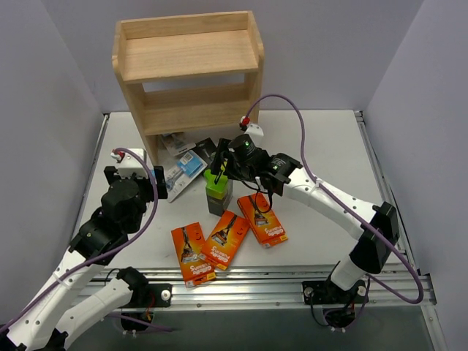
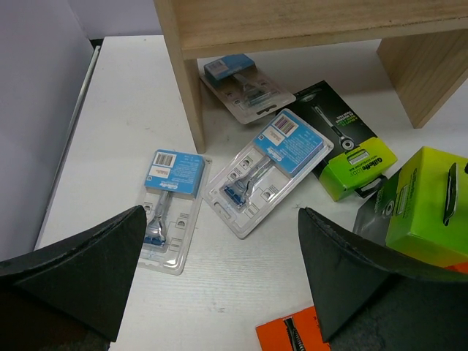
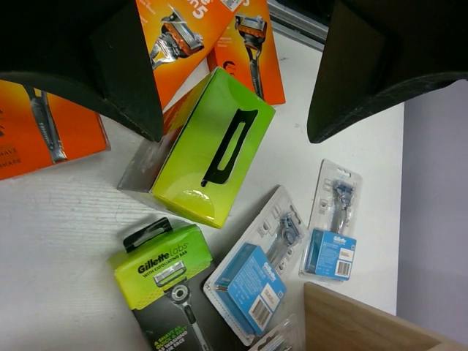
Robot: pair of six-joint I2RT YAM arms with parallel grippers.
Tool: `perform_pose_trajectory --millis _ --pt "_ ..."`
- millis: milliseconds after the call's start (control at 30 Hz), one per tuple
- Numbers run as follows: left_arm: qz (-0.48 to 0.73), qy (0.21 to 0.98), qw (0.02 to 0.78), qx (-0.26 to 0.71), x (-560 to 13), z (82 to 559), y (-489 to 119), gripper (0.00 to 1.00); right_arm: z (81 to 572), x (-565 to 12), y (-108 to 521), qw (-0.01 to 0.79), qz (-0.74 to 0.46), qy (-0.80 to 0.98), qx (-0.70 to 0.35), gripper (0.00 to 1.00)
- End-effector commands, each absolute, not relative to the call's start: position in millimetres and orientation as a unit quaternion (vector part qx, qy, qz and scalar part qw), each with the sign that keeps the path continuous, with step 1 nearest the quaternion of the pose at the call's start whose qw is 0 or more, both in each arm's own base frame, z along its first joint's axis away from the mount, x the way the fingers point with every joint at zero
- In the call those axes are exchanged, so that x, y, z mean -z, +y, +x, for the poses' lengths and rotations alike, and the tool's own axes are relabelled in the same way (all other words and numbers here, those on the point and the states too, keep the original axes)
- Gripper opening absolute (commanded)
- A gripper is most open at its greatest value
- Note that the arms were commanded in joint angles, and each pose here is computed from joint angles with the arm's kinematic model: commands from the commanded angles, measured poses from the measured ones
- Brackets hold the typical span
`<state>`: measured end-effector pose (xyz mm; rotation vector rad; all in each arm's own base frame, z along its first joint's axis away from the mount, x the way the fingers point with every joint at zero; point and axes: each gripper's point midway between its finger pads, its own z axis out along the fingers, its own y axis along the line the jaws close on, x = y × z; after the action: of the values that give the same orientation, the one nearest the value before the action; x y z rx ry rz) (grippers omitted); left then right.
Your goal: Place and organize the shaving razors onto the shelf
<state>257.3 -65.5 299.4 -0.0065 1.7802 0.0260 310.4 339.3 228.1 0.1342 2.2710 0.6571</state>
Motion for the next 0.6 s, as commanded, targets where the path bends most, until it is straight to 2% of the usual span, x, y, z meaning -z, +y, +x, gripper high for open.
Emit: perform_pose_trajectory --millis 0,300,567 --pt "-0.010 0.764 0.646 0.004 -317.2 253.3 -64.6 0.94 312.8 -234.2 318.7 0.382 0.057 0.900 -0.203 0.76" --pt "-0.023 0.754 0.656 0.000 -322.8 248.7 -56.5 0.94 309.2 -192.8 321.1 0.342 0.049 0.926 -0.148 0.92" --pt "-0.022 0.752 0.659 0.003 -324.7 247.3 -56.4 0.94 311.8 -177.4 339.5 0.332 0.046 0.931 -0.146 0.97"
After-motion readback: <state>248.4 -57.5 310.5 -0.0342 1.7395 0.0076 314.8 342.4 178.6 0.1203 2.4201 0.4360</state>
